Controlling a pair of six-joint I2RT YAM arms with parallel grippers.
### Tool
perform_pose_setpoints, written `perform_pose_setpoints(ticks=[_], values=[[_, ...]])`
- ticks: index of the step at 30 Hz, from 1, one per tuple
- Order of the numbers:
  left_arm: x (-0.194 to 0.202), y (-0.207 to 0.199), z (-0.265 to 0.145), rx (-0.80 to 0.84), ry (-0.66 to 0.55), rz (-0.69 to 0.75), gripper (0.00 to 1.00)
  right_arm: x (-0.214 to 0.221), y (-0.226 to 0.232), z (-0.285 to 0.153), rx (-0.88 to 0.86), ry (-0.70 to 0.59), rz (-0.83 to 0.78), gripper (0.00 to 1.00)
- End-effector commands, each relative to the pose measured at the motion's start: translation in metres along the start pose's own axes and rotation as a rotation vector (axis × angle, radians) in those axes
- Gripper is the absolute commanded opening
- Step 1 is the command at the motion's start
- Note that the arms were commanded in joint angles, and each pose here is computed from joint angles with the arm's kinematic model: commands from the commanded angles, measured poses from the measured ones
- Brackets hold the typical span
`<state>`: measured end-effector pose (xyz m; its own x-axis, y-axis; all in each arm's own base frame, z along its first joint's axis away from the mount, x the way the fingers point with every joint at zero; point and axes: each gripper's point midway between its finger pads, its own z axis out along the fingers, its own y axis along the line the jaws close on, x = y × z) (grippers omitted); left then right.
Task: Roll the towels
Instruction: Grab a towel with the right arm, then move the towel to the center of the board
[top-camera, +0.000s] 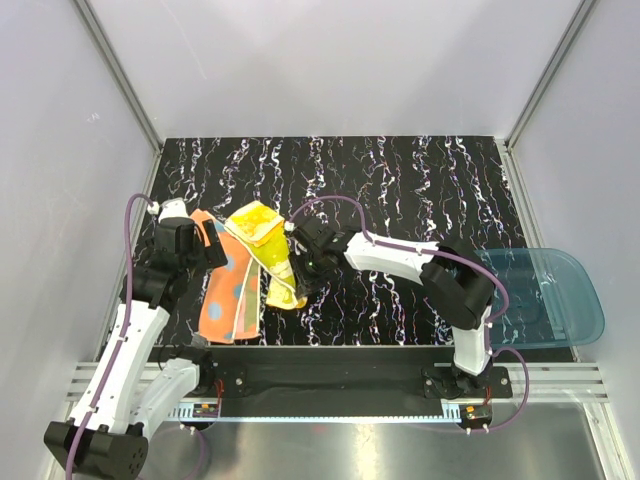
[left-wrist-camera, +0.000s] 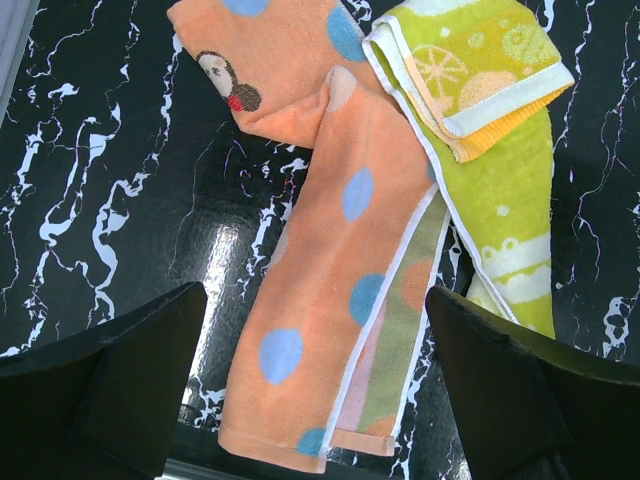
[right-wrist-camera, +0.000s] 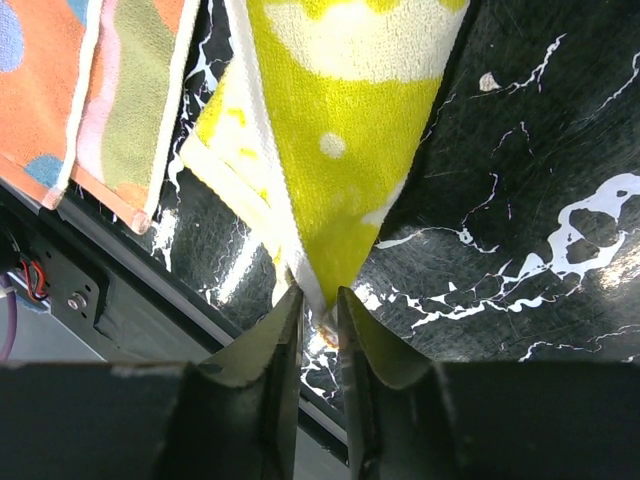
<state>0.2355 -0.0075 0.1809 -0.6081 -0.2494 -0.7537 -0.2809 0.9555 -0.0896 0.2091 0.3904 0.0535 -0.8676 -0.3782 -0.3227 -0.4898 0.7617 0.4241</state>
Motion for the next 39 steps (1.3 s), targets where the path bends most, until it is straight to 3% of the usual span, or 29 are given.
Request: perform_pose_setpoints(ticks=[1,6,11,13,14,15,17,18,22,25,30,34,39], values=[[-0.008,-0.002,-0.001,0.016,-0.041,0.004,0.99,-0.001,0.004,0.0,0.005,-0.012,-0.008,0.26],[-0.008,-0.001,0.0,0.011,-0.041,0.004,0.99,0.002,0.006,0.0,-0.01,-0.003,-0.008,0.0],[-0.009,0.0,0.0,0.006,-0.045,0.005,0.99,0.001,0.001,-0.011,0.026,-0.013,-0.038,0.0],[-0.01,0.0,-0.001,0.005,-0.046,0.003,0.99,-0.029,-0.003,-0.036,0.129,-0.095,-0.106,0.0],[-0.009,0.0,-0.001,0.007,-0.046,0.003,0.99,-0.027,-0.012,-0.053,0.202,-0.074,-0.123,0.0],[-0.01,-0.001,-0.001,0.008,-0.047,0.003,0.99,-0.061,-0.009,-0.092,0.279,-0.204,-0.15,0.0],[-0.011,0.0,-0.003,0.01,-0.054,0.0,0.99,-0.073,-0.01,-0.141,0.356,-0.266,-0.19,0.0],[-0.011,0.0,-0.004,0.012,-0.058,-0.001,0.99,-0.091,-0.002,-0.19,0.382,-0.396,-0.19,0.0],[-0.013,0.001,-0.007,0.013,-0.075,-0.011,0.99,-0.08,-0.011,-0.266,0.438,-0.555,-0.191,0.0],[-0.013,0.001,-0.008,0.013,-0.077,-0.015,0.99,-0.046,-0.046,-0.262,0.522,-0.534,-0.166,0.0],[-0.015,-0.011,-0.007,0.061,-0.046,-0.005,0.99,0.023,-0.101,-0.208,0.642,-0.337,-0.078,0.0],[-0.014,-0.041,0.003,0.125,-0.008,-0.011,0.96,0.037,-0.111,-0.197,0.645,-0.336,-0.026,0.0],[-0.006,-0.111,0.001,0.232,0.031,0.072,0.92,0.029,-0.117,-0.216,0.708,-0.376,-0.018,0.0]])
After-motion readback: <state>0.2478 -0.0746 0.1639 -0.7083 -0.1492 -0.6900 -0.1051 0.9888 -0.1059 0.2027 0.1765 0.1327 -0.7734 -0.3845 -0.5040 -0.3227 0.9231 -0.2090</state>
